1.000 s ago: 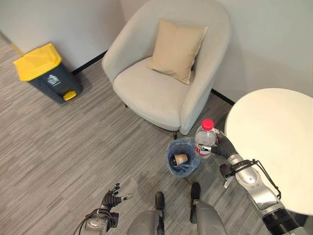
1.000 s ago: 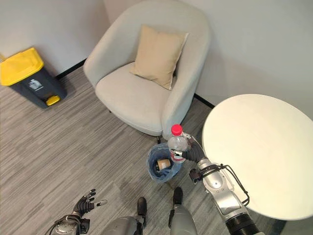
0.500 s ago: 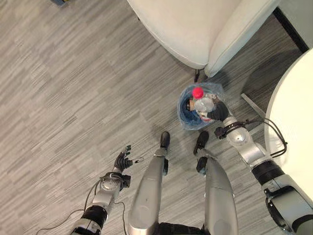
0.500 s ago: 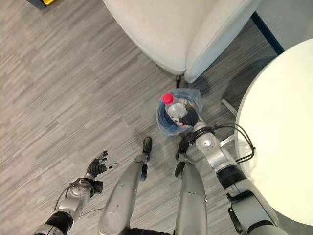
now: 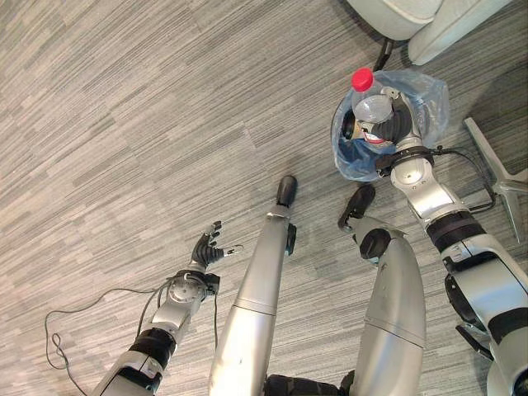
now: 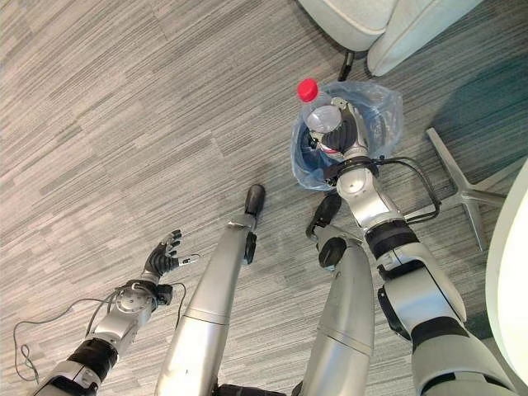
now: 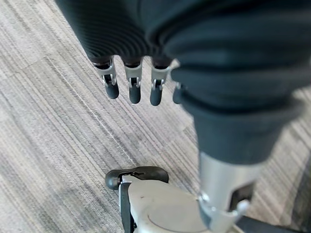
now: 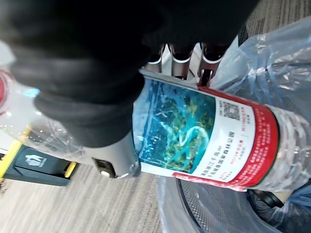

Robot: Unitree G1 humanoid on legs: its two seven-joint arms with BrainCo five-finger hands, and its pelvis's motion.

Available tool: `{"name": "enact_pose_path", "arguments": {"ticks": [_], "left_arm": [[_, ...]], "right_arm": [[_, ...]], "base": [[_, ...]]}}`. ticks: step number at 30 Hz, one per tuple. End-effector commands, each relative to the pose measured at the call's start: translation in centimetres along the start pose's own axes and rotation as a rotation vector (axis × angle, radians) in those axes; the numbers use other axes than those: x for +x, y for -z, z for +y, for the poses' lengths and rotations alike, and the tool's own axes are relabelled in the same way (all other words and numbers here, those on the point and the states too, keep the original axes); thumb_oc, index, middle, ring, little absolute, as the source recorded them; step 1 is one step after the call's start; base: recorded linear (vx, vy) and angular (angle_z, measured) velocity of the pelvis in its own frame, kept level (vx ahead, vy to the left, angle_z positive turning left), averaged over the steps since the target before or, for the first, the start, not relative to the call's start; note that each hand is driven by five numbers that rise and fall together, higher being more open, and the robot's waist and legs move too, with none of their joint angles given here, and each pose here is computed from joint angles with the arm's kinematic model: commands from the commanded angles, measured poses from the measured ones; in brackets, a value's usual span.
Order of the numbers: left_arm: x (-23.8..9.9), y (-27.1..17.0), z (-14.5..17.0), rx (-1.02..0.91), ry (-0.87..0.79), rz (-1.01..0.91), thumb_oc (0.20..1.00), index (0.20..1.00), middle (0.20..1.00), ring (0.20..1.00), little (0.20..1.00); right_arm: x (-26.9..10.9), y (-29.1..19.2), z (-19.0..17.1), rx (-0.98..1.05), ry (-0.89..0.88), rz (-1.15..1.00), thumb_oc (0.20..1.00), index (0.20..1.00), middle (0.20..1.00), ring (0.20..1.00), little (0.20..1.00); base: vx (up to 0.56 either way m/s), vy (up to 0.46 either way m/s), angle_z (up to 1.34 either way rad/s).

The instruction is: Gather garbage on tea table into small bin, then transfer packed bag to large trash can.

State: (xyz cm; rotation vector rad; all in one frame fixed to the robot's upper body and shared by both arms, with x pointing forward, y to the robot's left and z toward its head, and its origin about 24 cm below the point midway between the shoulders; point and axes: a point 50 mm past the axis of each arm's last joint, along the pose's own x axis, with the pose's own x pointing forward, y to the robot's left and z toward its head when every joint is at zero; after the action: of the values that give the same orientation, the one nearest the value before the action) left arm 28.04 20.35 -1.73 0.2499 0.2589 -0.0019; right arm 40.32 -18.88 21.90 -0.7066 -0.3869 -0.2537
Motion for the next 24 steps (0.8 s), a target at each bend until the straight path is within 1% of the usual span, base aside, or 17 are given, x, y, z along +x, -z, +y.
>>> {"name": "enact_pose_path", "arguments": {"ticks": [1, 2, 8, 11, 15, 17, 18, 21, 22, 24], "left_arm": [[-1.2, 1.2, -0.1, -0.016, 0.005, 0.014, 1.000, 1.000, 1.000, 1.000, 1.000], [-1.2, 1.0, -0.1, -0.018, 0.007, 0.007, 1.000, 1.000, 1.000, 1.000, 1.000], [-0.8, 0.2, -0.4, -0.030, -0.002, -0.022, 1.000, 1.000, 1.000, 1.000, 1.000], [-0.7, 0.1, -0.2, -0.040, -0.022, -0.026, 1.000, 1.000, 1.000, 1.000, 1.000], [-0.8, 0.3, 0.0, -0.028, -0.036, -0.024, 1.000, 1.000, 1.000, 1.000, 1.000], [-0.9, 0.5, 0.2, -0.017, -0.041, -0.018, 1.000, 1.000, 1.000, 1.000, 1.000], [-1.0, 0.6, 0.5, 0.005, -0.041, -0.018, 1.000, 1.000, 1.000, 1.000, 1.000], [-1.0, 0.8, 1.2, 0.036, -0.044, -0.011, 1.000, 1.000, 1.000, 1.000, 1.000], [-1.0, 0.8, 1.2, 0.036, -0.045, -0.011, 1.000, 1.000, 1.000, 1.000, 1.000], [-1.0, 0.8, 1.4, 0.042, -0.052, -0.006, 1.000, 1.000, 1.000, 1.000, 1.000]], "right_arm": [[0.3, 0.5, -0.9, -0.012, 0.014, 0.015, 0.730, 0.730, 0.730, 0.730, 0.730], [0.4, 0.8, -0.9, -0.020, 0.013, 0.031, 1.000, 1.000, 1.000, 1.000, 1.000], [-0.1, 1.2, -0.4, -0.056, 0.004, 0.024, 1.000, 1.000, 1.000, 1.000, 1.000], [-1.2, 1.6, 0.0, -0.148, -0.021, -0.027, 1.000, 1.000, 1.000, 1.000, 1.000], [-2.3, 1.8, 0.3, -0.298, -0.071, -0.111, 1.000, 1.000, 1.000, 1.000, 1.000], [-2.7, 2.1, 0.3, -0.425, -0.105, -0.150, 1.000, 1.000, 1.000, 1.000, 1.000], [-3.1, 2.7, 0.8, -0.516, -0.154, -0.163, 1.000, 1.000, 1.000, 1.000, 1.000], [-3.7, 4.6, 2.1, -0.683, -0.266, -0.129, 1.000, 1.000, 1.000, 1.000, 1.000], [-3.7, 4.6, 2.1, -0.683, -0.266, -0.130, 1.000, 1.000, 1.000, 1.000, 1.000], [-4.5, 5.9, 3.7, -0.764, -0.349, -0.098, 1.000, 1.000, 1.000, 1.000, 1.000]], "base": [[0.00, 0.017, 0.08], [-0.01, 0.022, 0.10], [-0.01, 0.002, 0.00], [-0.01, -0.003, -0.02], [0.00, -0.013, -0.04], [0.01, -0.034, -0.05], [0.01, -0.045, -0.04], [0.01, -0.051, -0.02], [0.01, -0.048, 0.07], [0.01, -0.044, 0.06]]}}
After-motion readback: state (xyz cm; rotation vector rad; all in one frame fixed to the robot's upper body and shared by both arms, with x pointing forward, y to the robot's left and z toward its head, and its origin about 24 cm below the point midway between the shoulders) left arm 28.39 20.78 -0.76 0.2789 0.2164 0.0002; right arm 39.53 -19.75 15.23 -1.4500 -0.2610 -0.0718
